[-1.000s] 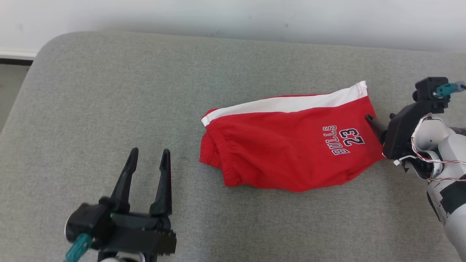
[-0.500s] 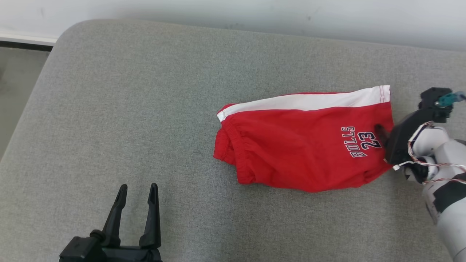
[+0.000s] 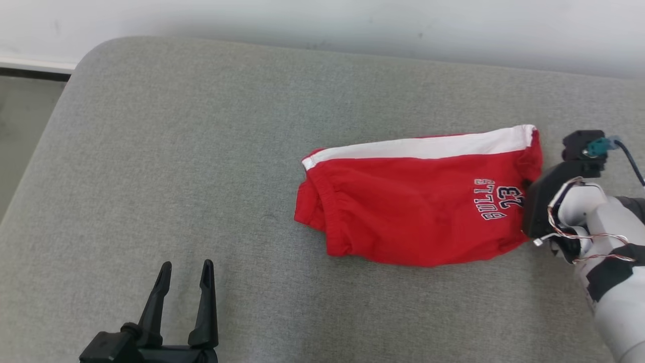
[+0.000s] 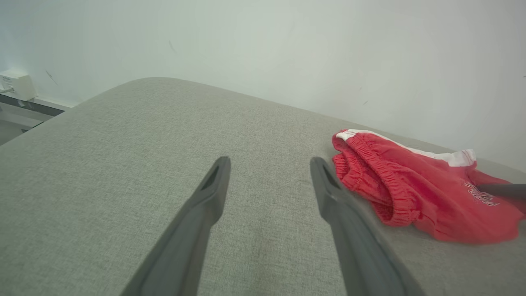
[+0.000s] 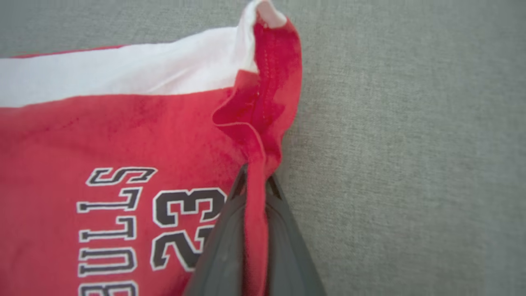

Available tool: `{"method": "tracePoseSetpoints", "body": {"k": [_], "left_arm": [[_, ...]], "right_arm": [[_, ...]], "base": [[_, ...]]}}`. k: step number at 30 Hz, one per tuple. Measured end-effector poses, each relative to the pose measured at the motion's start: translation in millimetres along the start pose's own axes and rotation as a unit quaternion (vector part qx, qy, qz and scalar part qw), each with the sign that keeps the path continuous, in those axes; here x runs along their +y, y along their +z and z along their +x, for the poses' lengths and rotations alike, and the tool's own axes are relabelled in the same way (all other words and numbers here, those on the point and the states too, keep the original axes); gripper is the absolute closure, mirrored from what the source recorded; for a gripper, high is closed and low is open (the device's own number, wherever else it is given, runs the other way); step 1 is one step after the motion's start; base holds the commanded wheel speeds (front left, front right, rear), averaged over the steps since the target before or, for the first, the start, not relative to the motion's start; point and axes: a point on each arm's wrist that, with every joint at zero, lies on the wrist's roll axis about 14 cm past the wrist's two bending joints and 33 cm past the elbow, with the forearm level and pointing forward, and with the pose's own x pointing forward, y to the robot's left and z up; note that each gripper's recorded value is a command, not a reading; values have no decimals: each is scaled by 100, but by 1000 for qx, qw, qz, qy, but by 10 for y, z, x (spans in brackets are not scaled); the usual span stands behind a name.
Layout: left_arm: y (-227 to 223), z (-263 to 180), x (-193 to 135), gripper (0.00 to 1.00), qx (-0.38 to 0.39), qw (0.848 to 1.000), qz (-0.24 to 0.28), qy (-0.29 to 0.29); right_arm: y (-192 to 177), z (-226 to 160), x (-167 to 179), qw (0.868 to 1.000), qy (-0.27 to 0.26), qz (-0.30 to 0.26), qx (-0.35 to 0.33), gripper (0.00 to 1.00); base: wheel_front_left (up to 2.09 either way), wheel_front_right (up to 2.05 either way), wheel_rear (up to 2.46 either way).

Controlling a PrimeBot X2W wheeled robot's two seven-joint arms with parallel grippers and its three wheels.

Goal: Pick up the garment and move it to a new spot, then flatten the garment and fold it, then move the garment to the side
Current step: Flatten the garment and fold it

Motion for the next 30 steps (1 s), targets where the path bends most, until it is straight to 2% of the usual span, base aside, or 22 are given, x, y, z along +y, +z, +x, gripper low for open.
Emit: {"method": "tracePoseSetpoints", "body": {"k": [12,17,20,30], "left_arm": [[94,-32,-225,0,-17,999,-16,-33],[125,-39,-299,0,-22,999,-19,-44],[134,-48,-326,0,-23,998,-21,-48],[120,-77,-295,0,-21,999,-26,-41]], "right_arm": [[274,-638,-864,992,-102,-41,-58,100],[389,-832,-981,988,-124,-64,-72,100],[481,-885,-841,987,-116,-78,-83,100],[592,-782,347,989,5,-120,-87,100]], "base": [[0,0,0],[0,0,0],[0,0,0],[0,0,0]]}}
